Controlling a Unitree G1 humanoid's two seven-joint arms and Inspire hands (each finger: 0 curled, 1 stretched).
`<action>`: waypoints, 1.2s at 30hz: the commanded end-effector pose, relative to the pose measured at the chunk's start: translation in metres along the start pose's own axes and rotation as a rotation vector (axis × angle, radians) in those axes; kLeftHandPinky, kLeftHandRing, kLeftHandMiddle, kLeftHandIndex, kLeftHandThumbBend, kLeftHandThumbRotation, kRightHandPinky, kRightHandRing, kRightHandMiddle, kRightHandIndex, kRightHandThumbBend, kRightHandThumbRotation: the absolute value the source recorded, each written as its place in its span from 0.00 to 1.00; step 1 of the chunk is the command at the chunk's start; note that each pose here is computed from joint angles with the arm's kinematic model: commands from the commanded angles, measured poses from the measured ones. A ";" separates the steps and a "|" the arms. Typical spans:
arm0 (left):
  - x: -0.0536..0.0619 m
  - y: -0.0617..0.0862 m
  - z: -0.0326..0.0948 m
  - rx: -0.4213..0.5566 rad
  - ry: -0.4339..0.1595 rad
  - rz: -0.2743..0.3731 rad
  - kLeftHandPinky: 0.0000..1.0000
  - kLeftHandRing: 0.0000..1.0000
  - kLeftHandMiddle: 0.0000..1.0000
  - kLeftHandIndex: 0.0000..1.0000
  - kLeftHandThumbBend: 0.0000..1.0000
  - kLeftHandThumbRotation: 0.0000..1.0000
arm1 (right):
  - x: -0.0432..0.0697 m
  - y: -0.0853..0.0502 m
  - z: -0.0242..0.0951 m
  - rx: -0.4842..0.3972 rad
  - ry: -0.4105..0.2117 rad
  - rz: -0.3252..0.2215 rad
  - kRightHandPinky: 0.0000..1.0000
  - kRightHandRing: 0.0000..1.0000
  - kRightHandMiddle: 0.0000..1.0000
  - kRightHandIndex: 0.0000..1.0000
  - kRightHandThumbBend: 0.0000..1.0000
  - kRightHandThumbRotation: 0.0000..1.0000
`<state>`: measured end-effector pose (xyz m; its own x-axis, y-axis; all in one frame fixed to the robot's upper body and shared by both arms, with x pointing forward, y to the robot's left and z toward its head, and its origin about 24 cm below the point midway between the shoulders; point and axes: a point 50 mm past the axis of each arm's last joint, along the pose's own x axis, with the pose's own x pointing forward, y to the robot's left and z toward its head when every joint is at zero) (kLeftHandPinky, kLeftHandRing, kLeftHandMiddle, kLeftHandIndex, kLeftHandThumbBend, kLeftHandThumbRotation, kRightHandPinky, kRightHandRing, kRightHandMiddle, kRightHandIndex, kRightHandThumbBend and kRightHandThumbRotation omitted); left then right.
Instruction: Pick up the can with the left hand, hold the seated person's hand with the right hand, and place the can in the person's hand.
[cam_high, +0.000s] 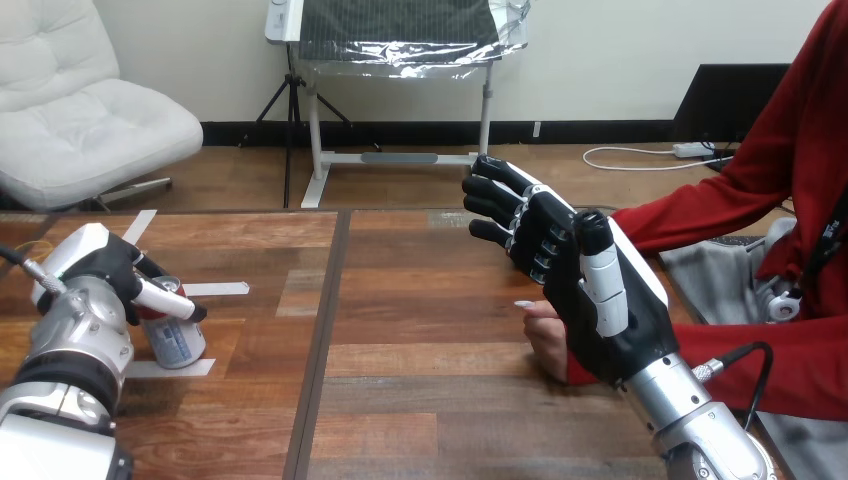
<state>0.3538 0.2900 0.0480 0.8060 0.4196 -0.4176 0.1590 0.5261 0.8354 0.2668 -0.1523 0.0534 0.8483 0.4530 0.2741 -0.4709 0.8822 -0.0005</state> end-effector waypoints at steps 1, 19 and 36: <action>-0.002 0.025 0.032 -0.014 -0.089 0.081 0.40 0.48 0.54 0.55 0.69 0.00 | 0.009 -0.004 0.018 -0.040 -0.075 -0.001 0.89 0.91 0.88 0.89 0.90 1.00; -0.002 0.026 0.035 -0.028 -0.123 0.123 0.38 0.42 0.47 0.51 0.74 0.00 | 0.009 -0.005 0.018 -0.035 -0.075 0.003 0.89 0.90 0.88 0.89 0.91 1.00; -0.003 0.028 0.039 -0.054 -0.162 0.147 0.34 0.39 0.47 0.50 0.76 0.00 | 0.009 -0.005 0.016 -0.037 -0.069 0.000 0.89 0.91 0.89 0.89 0.91 1.00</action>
<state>0.3570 0.2878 0.0525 0.8392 0.4172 -0.3489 0.0992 0.5133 0.8525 0.2669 -0.1525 0.0534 0.8503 0.4493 0.2742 -0.4674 0.8841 0.0007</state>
